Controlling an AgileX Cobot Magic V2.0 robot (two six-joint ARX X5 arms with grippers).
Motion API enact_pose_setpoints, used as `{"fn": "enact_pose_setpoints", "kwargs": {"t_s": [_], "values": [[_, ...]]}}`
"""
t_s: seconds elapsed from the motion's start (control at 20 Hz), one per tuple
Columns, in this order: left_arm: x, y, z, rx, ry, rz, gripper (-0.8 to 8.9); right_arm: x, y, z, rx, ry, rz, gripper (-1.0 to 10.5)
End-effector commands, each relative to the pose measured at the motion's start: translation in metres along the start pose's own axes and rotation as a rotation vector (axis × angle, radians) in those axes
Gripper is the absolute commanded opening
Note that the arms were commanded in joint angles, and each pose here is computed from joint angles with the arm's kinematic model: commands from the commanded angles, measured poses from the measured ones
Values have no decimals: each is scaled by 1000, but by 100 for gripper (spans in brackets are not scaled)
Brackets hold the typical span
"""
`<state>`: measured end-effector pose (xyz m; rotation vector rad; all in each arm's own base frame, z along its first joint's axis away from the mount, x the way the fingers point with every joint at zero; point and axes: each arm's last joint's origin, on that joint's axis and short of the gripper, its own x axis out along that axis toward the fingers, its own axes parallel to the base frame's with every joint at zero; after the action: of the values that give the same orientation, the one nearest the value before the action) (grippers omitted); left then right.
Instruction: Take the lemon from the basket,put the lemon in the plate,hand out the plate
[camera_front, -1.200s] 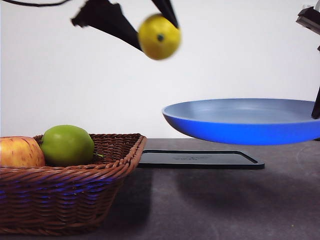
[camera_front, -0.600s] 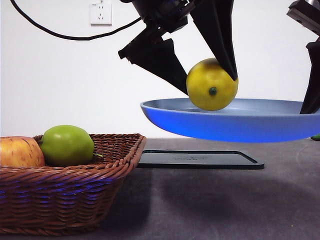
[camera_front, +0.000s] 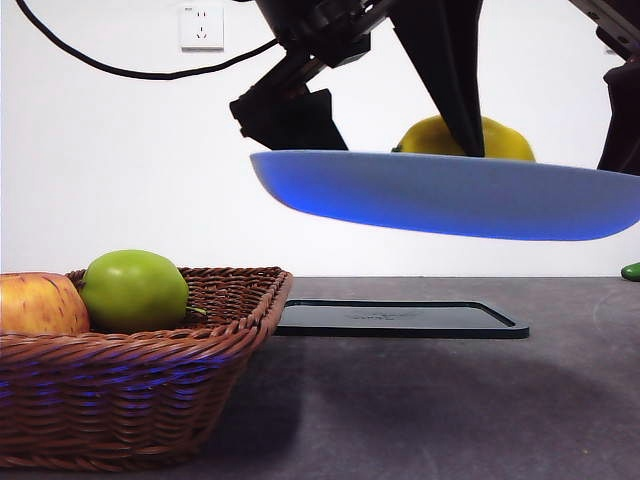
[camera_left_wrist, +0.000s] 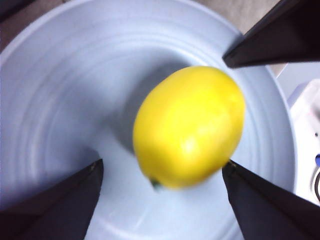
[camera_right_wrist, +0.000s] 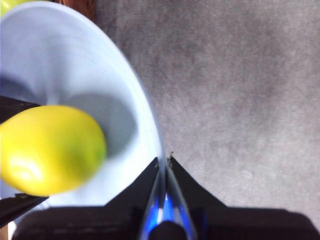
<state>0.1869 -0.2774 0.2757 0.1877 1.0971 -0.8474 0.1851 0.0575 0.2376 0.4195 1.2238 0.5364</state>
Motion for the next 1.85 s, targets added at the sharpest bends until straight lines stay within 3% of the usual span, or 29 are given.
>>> {"fn": "enact_pose_setpoints", "kwargs": {"t_s": [0.05,0.35,0.55,0.9,1.15,1.65,1.85], "values": [[-19,-10,10,50,-43,-13,412,-1,1,5,16,-31,-44,3],[-89,-25,28,140,-107,-28,412,6,-9,19,50,-48,-104,3],[-126,-31,27,183,-61,-17,412,21,-20,58,80,-63,-131,3],[-132,-33,29,191,-93,-24,412,51,-36,155,64,-139,-128,3],[-132,-34,32,192,-123,-31,412,78,-51,201,65,-155,-130,3],[-132,-34,33,193,-135,-33,412,89,-71,212,135,-130,-197,3],[-132,-35,35,193,-156,-38,412,90,-72,210,122,-111,-205,3]]}}
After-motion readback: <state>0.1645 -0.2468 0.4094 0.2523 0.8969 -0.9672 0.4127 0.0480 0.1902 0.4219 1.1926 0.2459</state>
